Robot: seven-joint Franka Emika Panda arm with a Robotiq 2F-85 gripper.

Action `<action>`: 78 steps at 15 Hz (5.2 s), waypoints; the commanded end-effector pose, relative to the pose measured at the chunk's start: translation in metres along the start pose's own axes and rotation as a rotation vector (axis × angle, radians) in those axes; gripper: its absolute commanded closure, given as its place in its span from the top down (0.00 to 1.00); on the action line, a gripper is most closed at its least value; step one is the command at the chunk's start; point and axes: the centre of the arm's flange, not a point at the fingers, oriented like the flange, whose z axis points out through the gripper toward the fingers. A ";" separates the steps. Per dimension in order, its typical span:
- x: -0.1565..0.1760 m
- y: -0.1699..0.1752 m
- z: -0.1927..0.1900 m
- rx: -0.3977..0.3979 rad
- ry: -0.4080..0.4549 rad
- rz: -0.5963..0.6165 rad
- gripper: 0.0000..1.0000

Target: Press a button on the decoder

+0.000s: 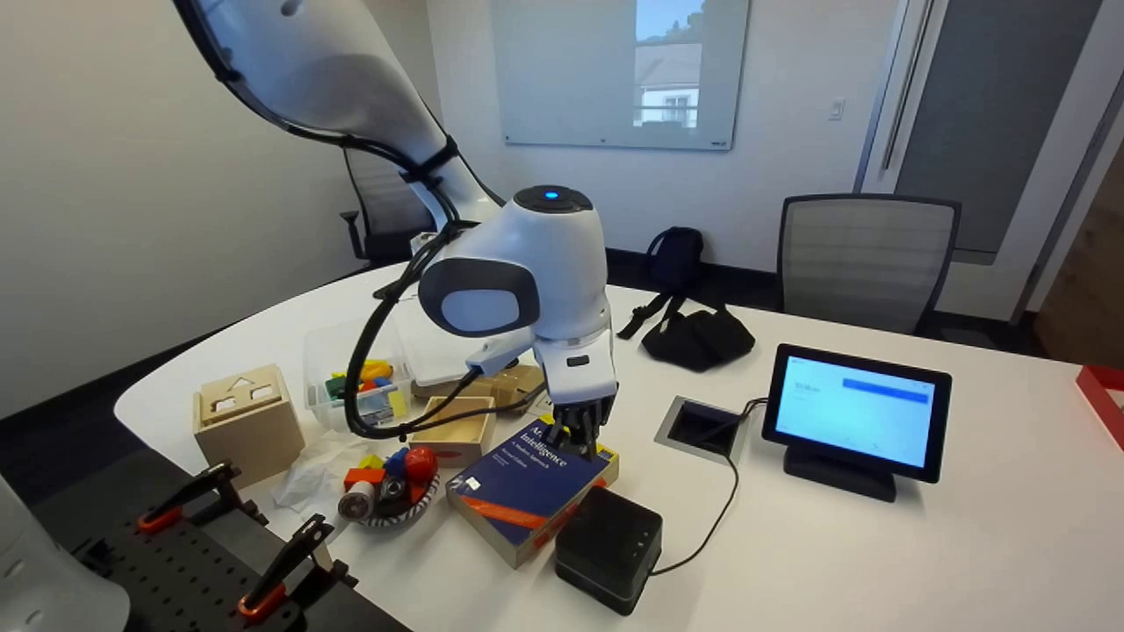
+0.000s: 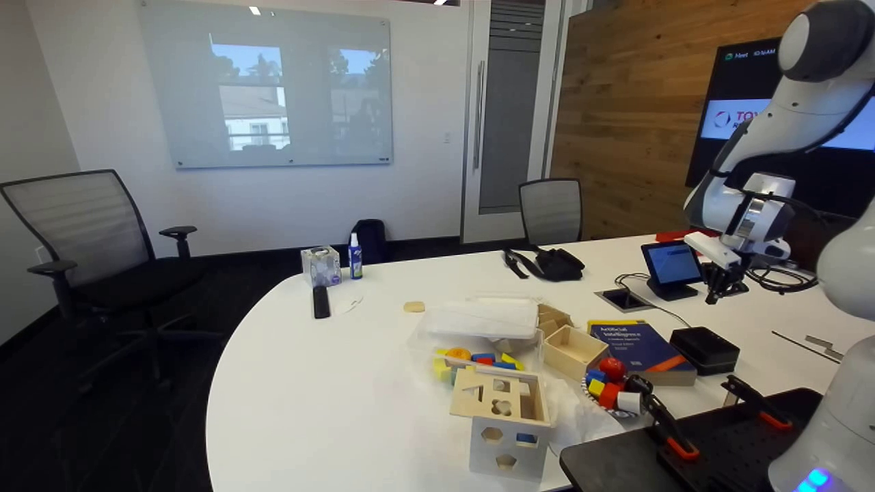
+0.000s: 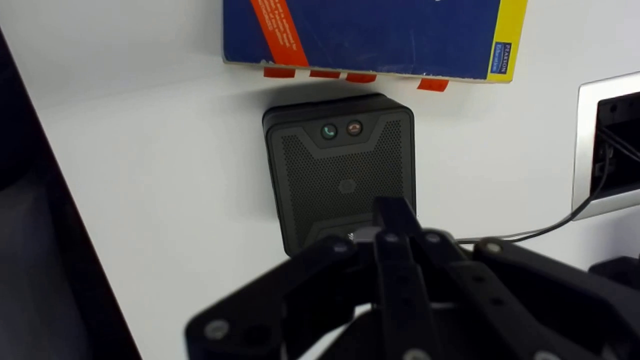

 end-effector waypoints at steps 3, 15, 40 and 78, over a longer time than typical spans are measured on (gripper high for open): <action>0.000 -0.003 0.009 -0.006 -0.002 -0.007 0.00; 0.031 -0.007 0.066 -0.076 0.009 0.005 0.00; 0.026 -0.031 0.137 -0.181 -0.016 -0.020 0.00; -0.024 -0.029 0.053 -0.149 0.020 -0.150 0.56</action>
